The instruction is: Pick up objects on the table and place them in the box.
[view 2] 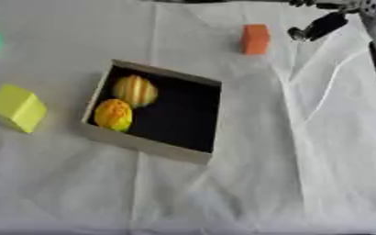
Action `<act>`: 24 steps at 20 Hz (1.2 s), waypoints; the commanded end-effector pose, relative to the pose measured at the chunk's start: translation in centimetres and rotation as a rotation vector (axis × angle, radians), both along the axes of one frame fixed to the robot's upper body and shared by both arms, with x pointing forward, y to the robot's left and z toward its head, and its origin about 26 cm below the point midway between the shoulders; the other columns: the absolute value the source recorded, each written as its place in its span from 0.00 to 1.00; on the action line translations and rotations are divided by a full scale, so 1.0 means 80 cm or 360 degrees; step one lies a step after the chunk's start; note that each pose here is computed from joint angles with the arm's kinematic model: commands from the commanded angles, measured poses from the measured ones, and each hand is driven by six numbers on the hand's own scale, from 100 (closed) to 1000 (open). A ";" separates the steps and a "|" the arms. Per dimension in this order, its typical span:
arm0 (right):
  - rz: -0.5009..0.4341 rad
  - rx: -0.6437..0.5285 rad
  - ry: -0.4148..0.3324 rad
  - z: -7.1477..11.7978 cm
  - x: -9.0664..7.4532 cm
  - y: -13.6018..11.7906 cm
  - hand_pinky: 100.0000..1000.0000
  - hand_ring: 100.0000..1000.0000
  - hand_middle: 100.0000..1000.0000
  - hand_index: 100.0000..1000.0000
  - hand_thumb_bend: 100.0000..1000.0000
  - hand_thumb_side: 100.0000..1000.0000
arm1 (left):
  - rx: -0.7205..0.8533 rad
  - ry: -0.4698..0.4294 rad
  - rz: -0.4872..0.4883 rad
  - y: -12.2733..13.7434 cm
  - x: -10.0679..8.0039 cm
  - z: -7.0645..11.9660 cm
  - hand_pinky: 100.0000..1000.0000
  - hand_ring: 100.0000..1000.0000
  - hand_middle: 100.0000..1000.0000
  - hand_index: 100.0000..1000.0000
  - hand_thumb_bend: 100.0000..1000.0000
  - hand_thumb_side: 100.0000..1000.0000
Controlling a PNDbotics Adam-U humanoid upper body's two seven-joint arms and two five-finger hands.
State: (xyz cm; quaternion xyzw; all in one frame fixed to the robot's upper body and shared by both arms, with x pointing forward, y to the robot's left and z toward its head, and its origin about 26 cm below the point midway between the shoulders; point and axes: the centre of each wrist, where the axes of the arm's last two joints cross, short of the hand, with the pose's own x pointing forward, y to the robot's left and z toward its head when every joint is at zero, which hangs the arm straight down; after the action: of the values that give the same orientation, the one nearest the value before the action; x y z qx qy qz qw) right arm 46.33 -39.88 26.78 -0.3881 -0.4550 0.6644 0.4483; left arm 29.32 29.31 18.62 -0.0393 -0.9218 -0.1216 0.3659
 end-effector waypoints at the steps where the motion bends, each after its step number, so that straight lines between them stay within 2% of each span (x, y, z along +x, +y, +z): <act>1: 0.0064 -0.0036 -0.0062 0.029 -0.007 0.000 0.90 0.95 0.93 1.00 0.11 0.53 | 0.0039 -0.0038 -0.0008 0.001 -0.003 0.011 0.85 0.80 0.72 0.81 0.00 0.52; 5: 0.0123 -0.0058 -0.0064 0.031 -0.005 0.017 0.90 0.95 0.93 1.00 0.14 0.56 | 0.0036 -0.0034 -0.0013 0.000 -0.003 0.011 0.85 0.80 0.72 0.81 0.00 0.52; 9: 0.0117 -0.0106 -0.0082 0.029 -0.001 0.030 0.91 0.96 0.94 1.00 0.21 0.61 | 0.0032 -0.0031 -0.0016 0.000 -0.003 0.010 0.85 0.80 0.72 0.81 0.00 0.52; 14: 0.0099 -0.0142 -0.0046 0.015 0.006 0.038 0.91 0.96 0.95 1.00 0.22 0.62 | 0.0029 -0.0029 -0.0021 -0.001 -0.003 0.010 0.85 0.80 0.72 0.81 0.00 0.52; 24: 0.0118 -0.0155 0.0012 0.013 0.008 0.038 0.91 0.96 0.94 1.00 0.22 0.62 | 0.0030 -0.0020 -0.0023 -0.001 -0.003 0.009 0.85 0.80 0.72 0.81 0.00 0.52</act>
State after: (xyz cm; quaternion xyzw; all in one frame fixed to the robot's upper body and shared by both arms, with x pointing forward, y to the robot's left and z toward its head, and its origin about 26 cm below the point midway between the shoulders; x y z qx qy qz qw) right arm 47.18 -36.49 26.23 -0.3782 -0.4305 0.7085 0.4119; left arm 29.32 29.23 18.57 -0.0431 -0.9196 -0.1248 0.3699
